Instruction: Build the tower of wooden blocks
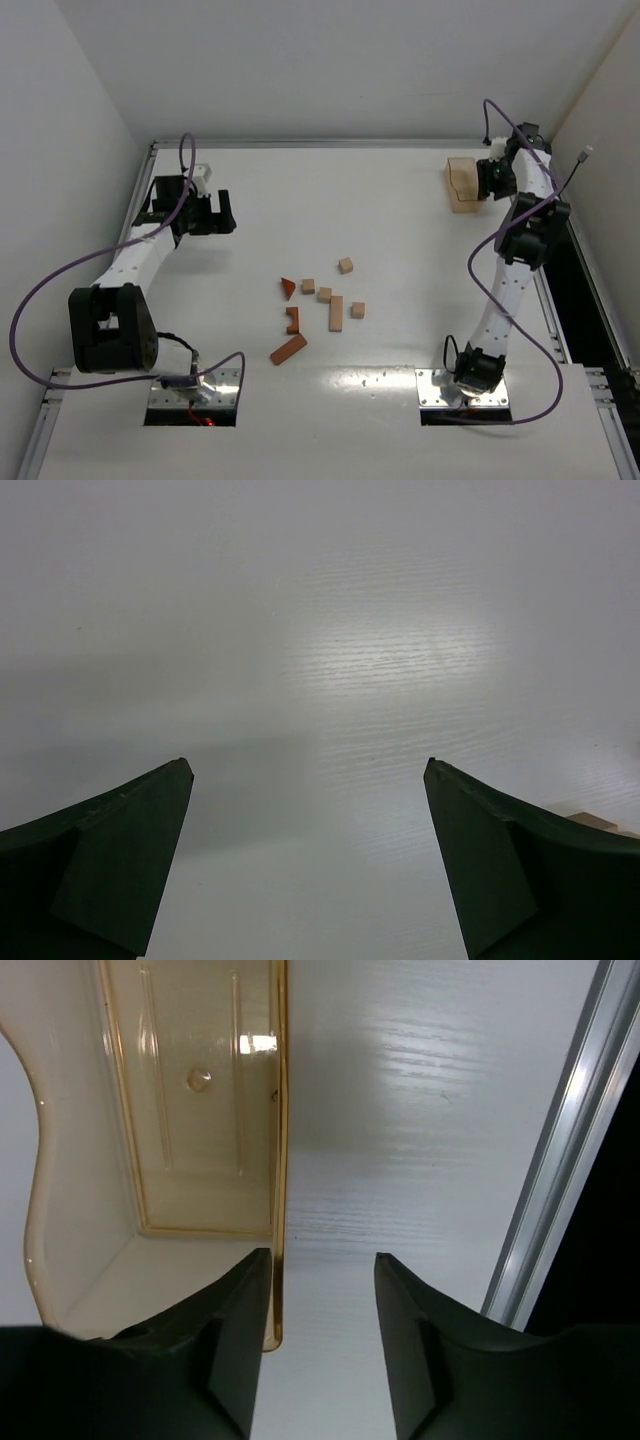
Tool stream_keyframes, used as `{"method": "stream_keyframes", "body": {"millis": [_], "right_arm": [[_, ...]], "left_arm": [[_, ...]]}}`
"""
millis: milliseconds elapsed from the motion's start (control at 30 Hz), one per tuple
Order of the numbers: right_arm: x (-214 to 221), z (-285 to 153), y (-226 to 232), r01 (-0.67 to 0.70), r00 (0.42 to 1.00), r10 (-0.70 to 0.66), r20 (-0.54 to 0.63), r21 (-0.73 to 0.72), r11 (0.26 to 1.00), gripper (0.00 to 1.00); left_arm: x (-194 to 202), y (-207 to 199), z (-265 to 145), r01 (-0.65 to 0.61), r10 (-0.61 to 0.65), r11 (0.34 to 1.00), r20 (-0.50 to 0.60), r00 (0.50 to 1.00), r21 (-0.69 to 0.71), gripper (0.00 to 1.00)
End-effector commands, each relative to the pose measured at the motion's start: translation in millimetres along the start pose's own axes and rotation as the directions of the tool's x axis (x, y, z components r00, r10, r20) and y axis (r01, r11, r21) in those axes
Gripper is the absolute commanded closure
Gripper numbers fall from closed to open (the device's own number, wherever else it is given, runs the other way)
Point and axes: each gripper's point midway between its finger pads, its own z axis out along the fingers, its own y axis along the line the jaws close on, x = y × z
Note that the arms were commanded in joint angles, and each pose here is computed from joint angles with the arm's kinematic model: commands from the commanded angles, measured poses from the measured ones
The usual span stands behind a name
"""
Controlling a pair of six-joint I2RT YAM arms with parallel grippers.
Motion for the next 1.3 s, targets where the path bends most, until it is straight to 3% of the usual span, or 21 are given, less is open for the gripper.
{"method": "stream_keyframes", "body": {"millis": [0, 33, 67, 167, 500, 633, 700, 767, 800, 933, 1033, 1200, 1267], "right_arm": [[-18.4, -36.0, 0.7, 0.009, 0.994, -0.009, 0.107, 0.004, 1.000, 0.55], [-8.0, -34.8, 6.8, 0.007, 0.995, -0.006, 0.095, -0.012, 1.000, 0.49], [-18.3, -51.8, 7.2, 0.016, 0.989, -0.016, 0.147, -0.002, 1.000, 0.47], [-11.2, -58.2, 18.3, 0.026, 0.988, -0.023, 0.152, -0.014, 1.000, 0.42], [-4.0, -110.1, 55.0, 0.023, 0.953, -0.002, 0.301, -0.068, 0.997, 0.37], [16.9, -142.8, 116.5, 0.195, 0.932, -0.135, 0.336, -0.154, 0.969, 0.36], [32.7, -147.5, 159.1, 0.341, 0.899, -0.265, 0.348, -0.178, 0.923, 0.36], [47.4, -168.3, 193.3, 0.468, 0.849, -0.376, 0.371, -0.201, 0.861, 0.32], [61.8, -167.4, 219.4, 0.521, 0.830, -0.423, 0.365, -0.234, 0.821, 0.24], [84.3, -180.8, 256.8, 0.592, 0.786, -0.477, 0.393, -0.259, 0.763, 0.13], [92.8, -177.2, 256.9, 0.554, 0.814, -0.444, 0.376, -0.269, 0.788, 0.00], [114.6, -174.9, 245.9, 0.475, 0.856, -0.373, 0.358, -0.259, 0.841, 0.00], [118.7, -178.9, 240.1, 0.446, 0.861, -0.345, 0.372, -0.229, 0.865, 0.00]], "left_arm": [[-10.2, -9.3, 1.2, -0.016, 0.015, 0.999, 0.038, 0.999, 0.046, 0.00], [-10.1, -11.4, 1.1, -0.017, 0.015, 0.998, 0.038, 0.999, 0.059, 0.00], [-9.9, -14.1, 0.9, -0.018, 0.015, 0.997, 0.038, 0.999, 0.074, 0.00], [-7.9, -16.1, 1.9, -0.018, 0.015, 0.996, 0.037, 0.999, 0.088, 0.00], [-13.7, -29.4, -8.6, -0.047, 0.038, 0.989, 0.064, 0.997, 0.138, 0.00], [-12.2, -48.2, -19.3, -0.139, 0.123, 0.973, 0.093, 0.988, 0.186, 0.00], [-4.1, -66.3, -21.3, -0.225, 0.210, 0.954, 0.092, 0.973, 0.199, 0.00], [8.6, -90.8, -23.3, -0.315, 0.303, 0.917, 0.086, 0.949, 0.244, 0.00], [14.2, -98.7, -23.5, -0.343, 0.335, 0.903, 0.078, 0.939, 0.258, 0.00], [27.0, -144.4, -32.4, -0.496, 0.494, 0.811, 0.089, 0.865, 0.311, 0.00], [38.3, -170.3, -33.5, -0.586, 0.591, 0.743, 0.096, 0.801, 0.324, 0.00], [60.4, -215.5, -20.2, -0.699, 0.722, 0.619, 0.089, 0.686, 0.359, 0.00], [63.3, -228.8, -14.7, -0.710, 0.739, 0.597, 0.089, 0.668, 0.373, 0.00]]}}
